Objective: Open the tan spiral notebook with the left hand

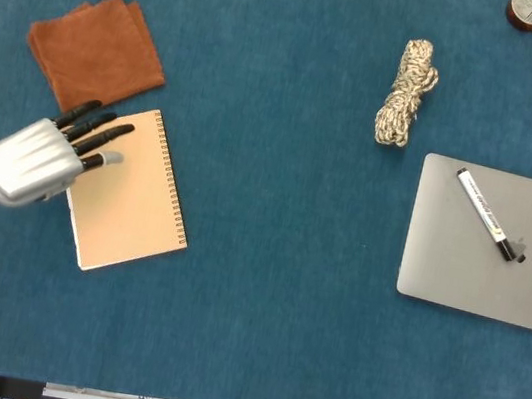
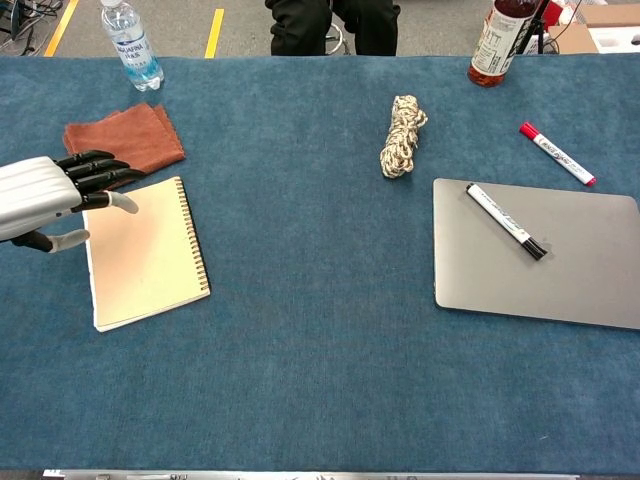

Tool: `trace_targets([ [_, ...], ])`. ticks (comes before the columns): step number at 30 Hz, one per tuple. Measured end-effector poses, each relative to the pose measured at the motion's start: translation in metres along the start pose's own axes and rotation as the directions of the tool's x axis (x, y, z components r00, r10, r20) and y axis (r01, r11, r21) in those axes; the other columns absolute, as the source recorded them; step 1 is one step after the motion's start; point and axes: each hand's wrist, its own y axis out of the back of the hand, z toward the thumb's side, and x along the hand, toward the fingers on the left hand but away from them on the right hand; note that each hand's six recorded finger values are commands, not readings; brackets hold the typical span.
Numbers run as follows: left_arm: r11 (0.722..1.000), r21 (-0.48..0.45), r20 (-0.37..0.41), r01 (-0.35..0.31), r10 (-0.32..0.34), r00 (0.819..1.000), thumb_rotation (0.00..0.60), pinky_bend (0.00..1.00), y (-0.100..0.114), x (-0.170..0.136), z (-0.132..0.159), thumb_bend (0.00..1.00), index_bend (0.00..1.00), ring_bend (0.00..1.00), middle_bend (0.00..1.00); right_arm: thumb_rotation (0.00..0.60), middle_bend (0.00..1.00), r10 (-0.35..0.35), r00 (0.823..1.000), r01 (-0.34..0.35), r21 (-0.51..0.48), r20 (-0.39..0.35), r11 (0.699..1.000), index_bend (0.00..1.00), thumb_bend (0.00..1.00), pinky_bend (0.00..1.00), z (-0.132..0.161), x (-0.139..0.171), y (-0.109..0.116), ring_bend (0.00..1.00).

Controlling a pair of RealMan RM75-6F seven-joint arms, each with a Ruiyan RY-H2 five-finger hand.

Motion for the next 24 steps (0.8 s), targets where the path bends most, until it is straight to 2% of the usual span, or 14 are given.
trace_targets([
  [7,0.999,-0.030,0.000,-0.037,0.037,0.999,0.600,0.00,-0.008,-0.014,-0.009,0.06,0.16,0.00,0.00,0.600,0.32,0.003,1.000,-0.003,0.003,-0.011,1.000,0.32,0.12,0.29,0.006,-0.001,0.000,0.24],
  [16,0.998,-0.063,0.033,-0.005,0.007,0.999,0.600,0.00,-0.027,-0.022,-0.001,0.06,0.10,0.00,0.00,0.600,0.32,0.010,1.000,-0.010,0.007,-0.011,1.000,0.32,0.12,0.29,0.007,-0.002,-0.001,0.24],
  [24,0.999,-0.046,0.059,0.002,0.001,0.998,0.600,0.00,-0.032,-0.019,0.001,0.02,0.06,0.00,0.00,0.600,0.32,0.016,1.000,-0.016,0.009,0.001,1.000,0.32,0.12,0.29,0.005,0.000,-0.003,0.24],
])
